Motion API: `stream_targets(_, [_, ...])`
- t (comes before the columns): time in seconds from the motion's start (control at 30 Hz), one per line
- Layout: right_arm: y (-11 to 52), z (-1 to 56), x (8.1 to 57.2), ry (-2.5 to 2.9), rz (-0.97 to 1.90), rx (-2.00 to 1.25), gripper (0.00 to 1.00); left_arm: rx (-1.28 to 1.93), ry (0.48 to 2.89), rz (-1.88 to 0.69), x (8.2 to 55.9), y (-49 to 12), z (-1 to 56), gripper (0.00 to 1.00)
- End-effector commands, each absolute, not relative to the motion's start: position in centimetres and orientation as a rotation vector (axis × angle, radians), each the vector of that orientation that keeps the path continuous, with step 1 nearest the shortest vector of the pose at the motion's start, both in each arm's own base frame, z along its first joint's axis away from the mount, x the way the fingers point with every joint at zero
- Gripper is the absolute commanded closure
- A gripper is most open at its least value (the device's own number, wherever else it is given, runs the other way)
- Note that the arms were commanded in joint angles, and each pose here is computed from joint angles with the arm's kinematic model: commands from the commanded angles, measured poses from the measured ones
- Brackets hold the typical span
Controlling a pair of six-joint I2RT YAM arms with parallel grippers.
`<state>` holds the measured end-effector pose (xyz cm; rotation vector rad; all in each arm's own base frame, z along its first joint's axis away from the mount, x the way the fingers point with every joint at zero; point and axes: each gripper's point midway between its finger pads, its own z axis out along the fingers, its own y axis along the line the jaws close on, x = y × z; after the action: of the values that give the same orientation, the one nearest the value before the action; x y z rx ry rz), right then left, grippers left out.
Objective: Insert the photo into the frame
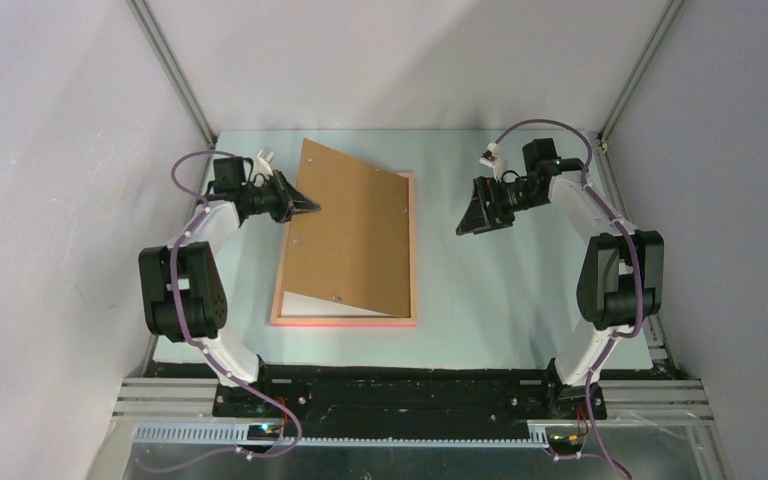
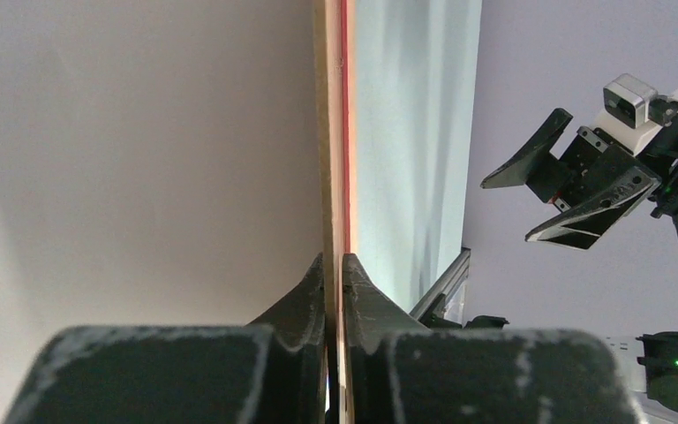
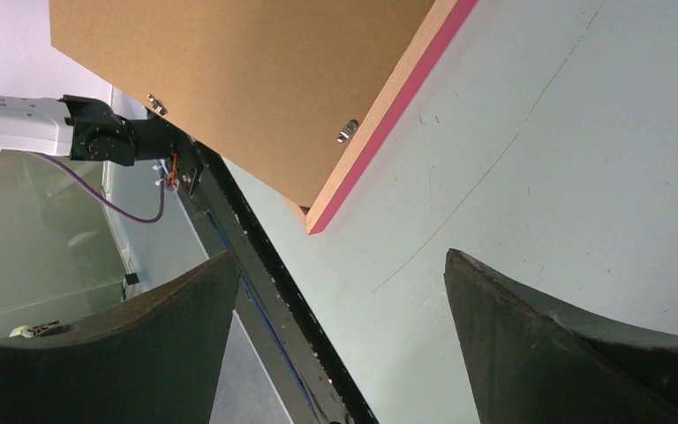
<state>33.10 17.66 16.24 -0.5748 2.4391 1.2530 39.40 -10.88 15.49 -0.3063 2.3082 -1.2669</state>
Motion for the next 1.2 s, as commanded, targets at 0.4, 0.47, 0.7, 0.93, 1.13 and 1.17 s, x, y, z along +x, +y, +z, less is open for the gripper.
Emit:
stream_targets(0.4, [17.7, 16.1, 33.1, 2.435, 1.241, -0.603, 0.1, -0.247, 2.386, -1.142, 40.1, -10.4, 14.0, 0.39])
stream_targets(0.47, [17.8, 16.1, 33.1, 2.436, 1.241, -0.603, 0.1, -0.255, 2.403, -1.12, 40.2, -10.1, 13.6, 0.34])
stream_targets(0.7, [17.8, 15.9, 33.0, 2.439, 1.247, -0.601, 0.1, -0.289, 2.473, -1.01, 40.2, -9.1, 12.1, 0.22])
stream_targets(0.93, [17.8, 15.9, 33.0, 2.438, 1.251, -0.603, 0.1, -0.323, 2.532, -0.872, 40.1, -7.7, 10.9, 0.14])
stream_targets(1.13, [17.7, 15.8, 33.0, 2.442, 1.244, -0.603, 0.1, -0.324, 2.561, -0.765, 40.1, -6.6, 10.4, 0.1])
stream_targets(1.17, [17.7, 15.8, 33.1, 2.442, 1.242, -0.602, 0.1, -0.327, 2.564, -0.741, 40.1, -6.3, 10.3, 0.09])
